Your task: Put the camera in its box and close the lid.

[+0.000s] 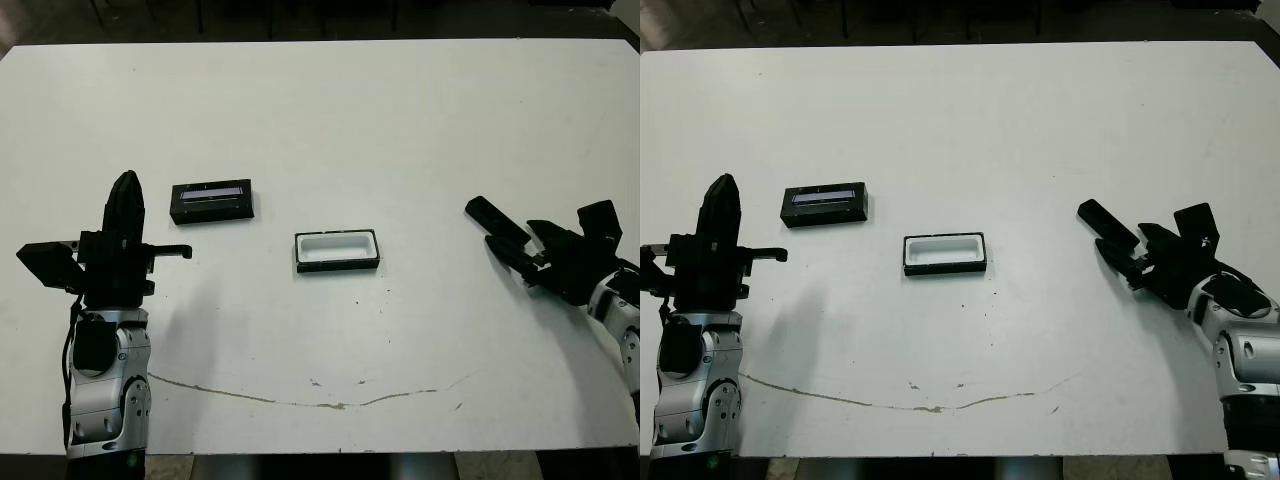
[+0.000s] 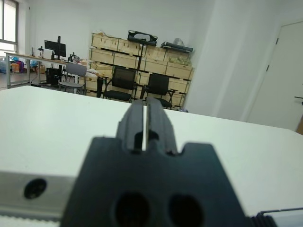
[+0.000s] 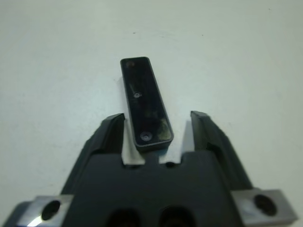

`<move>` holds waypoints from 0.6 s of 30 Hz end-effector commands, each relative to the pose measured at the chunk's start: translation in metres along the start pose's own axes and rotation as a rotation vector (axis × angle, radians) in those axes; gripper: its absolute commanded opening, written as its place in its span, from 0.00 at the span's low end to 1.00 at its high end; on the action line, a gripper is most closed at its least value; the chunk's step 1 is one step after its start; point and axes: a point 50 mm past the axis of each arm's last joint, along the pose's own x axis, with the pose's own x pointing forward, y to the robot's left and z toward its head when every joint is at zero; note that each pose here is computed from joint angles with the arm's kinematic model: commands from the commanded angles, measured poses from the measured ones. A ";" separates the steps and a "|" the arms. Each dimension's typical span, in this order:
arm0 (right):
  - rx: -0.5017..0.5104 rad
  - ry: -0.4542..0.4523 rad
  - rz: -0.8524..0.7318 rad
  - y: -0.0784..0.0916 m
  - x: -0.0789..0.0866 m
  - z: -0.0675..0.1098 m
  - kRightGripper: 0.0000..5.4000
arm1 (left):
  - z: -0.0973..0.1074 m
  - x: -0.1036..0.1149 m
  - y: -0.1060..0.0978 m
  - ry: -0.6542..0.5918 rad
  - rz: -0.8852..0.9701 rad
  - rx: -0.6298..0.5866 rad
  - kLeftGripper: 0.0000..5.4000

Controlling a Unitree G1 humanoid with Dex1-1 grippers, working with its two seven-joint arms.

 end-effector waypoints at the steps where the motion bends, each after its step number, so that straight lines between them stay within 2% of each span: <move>1: -0.030 0.053 -0.009 0.003 -0.003 -0.009 0.42 | -0.006 -0.006 0.003 0.043 0.011 0.015 0.00; 5: -0.022 0.028 0.033 0.003 -0.002 -0.008 0.28 | -0.006 -0.006 0.003 0.041 0.013 0.011 0.00; 10: -0.078 0.043 0.060 0.002 -0.002 -0.003 0.13 | -0.006 -0.006 0.003 0.039 0.010 0.011 0.00; 18: -0.089 0.039 0.106 -0.004 -0.001 -0.001 0.10 | -0.007 -0.006 0.003 0.041 0.014 0.012 0.00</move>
